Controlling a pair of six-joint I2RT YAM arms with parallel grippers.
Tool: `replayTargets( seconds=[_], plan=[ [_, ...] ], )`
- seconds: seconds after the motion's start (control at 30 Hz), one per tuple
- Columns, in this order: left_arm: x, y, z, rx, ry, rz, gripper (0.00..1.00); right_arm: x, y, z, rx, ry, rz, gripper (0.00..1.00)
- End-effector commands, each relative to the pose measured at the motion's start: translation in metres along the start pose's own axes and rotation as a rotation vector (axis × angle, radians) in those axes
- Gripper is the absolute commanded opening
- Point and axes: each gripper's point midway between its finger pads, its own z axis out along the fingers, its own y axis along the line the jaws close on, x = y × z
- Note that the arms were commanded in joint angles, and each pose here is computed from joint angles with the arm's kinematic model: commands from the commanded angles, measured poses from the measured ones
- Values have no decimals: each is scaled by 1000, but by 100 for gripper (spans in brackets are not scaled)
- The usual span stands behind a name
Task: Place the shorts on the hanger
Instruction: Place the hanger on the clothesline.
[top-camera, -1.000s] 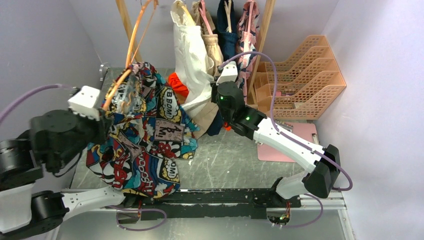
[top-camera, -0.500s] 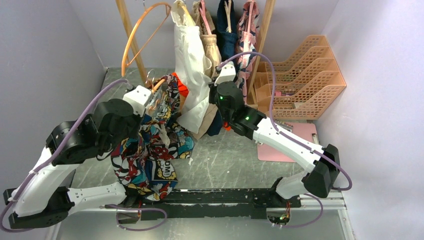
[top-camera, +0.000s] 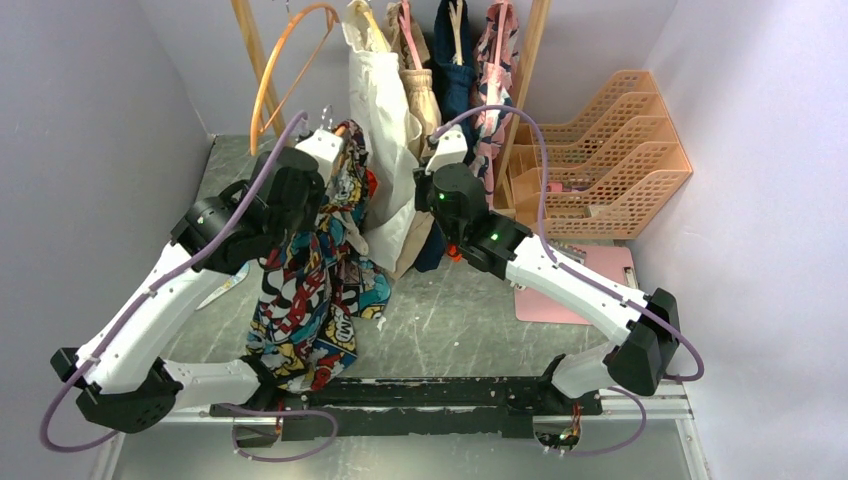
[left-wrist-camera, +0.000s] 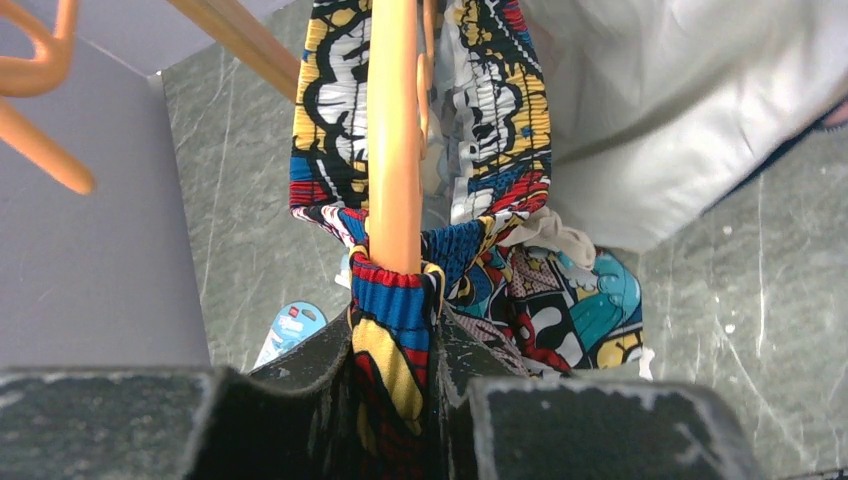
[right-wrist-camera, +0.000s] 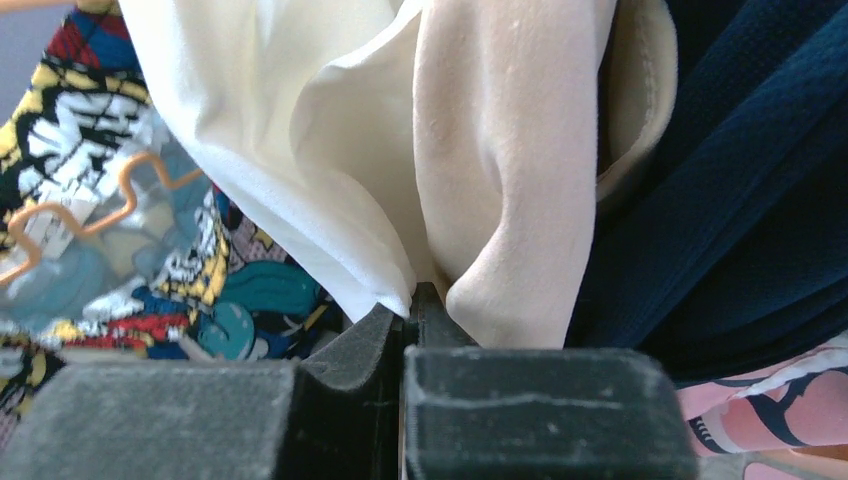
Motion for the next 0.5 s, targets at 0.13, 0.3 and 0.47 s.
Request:
replayTargets(
  seconds=[0.13, 0.3, 0.47],
  plan=[
    [-60, 38, 18, -31, -207, -244, 7, -5, 5, -11, -58, 16, 40, 18],
    [-84, 39, 36, 40, -232, -293, 7, -18, 14, -25, -135, 26, 34, 42],
    [-110, 33, 37, 103, -281, -287, 7, -27, 20, -48, -216, 36, 63, 54]
  ],
)
